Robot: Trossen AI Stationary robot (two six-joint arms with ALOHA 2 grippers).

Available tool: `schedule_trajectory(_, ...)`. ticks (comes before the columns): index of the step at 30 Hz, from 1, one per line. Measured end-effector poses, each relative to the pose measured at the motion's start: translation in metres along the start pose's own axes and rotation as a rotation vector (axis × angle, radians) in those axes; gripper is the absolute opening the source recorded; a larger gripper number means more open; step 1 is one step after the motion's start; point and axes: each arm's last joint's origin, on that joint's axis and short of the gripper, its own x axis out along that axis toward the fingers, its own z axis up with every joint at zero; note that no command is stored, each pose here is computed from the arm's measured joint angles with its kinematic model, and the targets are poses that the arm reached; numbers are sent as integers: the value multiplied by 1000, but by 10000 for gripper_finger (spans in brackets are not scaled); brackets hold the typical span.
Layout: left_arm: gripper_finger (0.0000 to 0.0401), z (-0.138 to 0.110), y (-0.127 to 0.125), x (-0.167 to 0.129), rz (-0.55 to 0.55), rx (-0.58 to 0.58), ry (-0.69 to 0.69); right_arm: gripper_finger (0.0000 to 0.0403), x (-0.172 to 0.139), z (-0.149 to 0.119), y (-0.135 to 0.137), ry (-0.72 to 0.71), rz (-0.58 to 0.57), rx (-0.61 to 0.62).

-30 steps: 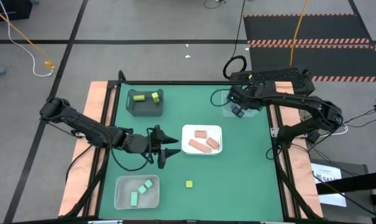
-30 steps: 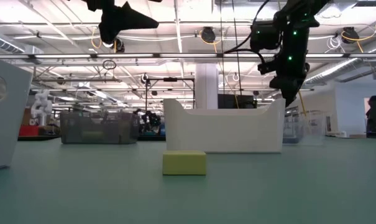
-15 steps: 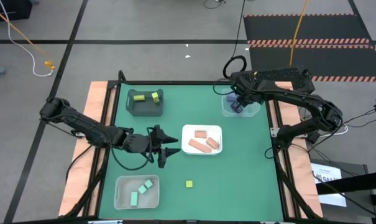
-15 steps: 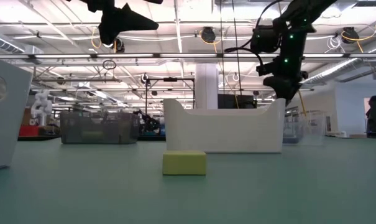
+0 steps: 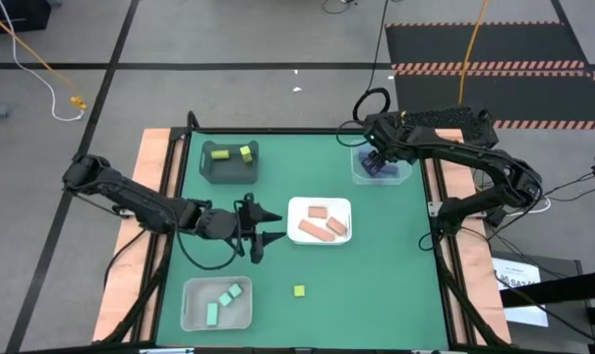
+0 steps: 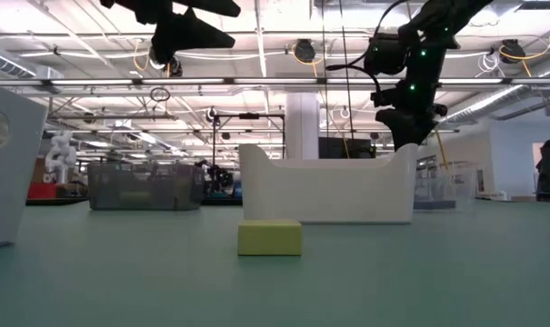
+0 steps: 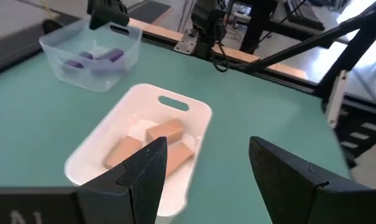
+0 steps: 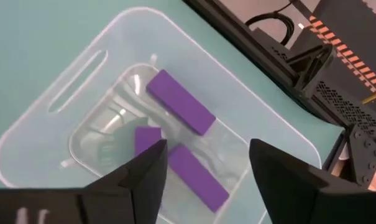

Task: Sort & place blocks by color
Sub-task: Put the green block into the black bin

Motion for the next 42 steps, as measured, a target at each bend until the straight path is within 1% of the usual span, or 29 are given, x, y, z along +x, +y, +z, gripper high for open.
schedule_trajectory(5, 230, 2, 12, 4, 51, 43, 11, 223, 0, 6, 1, -57, 12, 22)
schedule_trajectory(9, 230, 2, 27, 8, 119, 50, 54, 222, -1, 13, 4, -135, 30, 41)
schedule_trajectory(11, 230, 2, 36, 10, 154, 63, 71, 222, -3, 16, 6, -170, 39, 28)
schedule_trajectory(16, 230, 8, 58, 15, 232, 144, 86, 222, -6, 21, 11, -235, 54, -22)
schedule_trajectory(21, 230, 11, 78, 17, 300, 230, 125, 222, -8, 21, 18, -245, 73, -37)
schedule_trajectory(23, 230, 9, 83, 17, 306, 246, 159, 222, -9, 20, 23, -242, 134, -45)
schedule_trajectory(26, 230, 5, 89, 17, 255, 229, 224, 222, -14, 20, 34, -261, 278, -92)
schedule_trajectory(30, 230, 2, 88, 17, 172, 175, 267, 222, -25, 24, 53, -374, 442, -219)
schedule_trajectory(34, 230, 2, 83, 17, 138, 130, 258, 222, -41, 24, 77, -486, 603, -325)
schedule_trajectory(37, 230, 1, 79, 17, 130, 85, 255, 222, -50, 13, 102, -568, 724, -383)
schedule_trajectory(42, 230, -1, 71, 16, 111, 32, 259, 222, -54, -25, 140, -727, 890, -448)
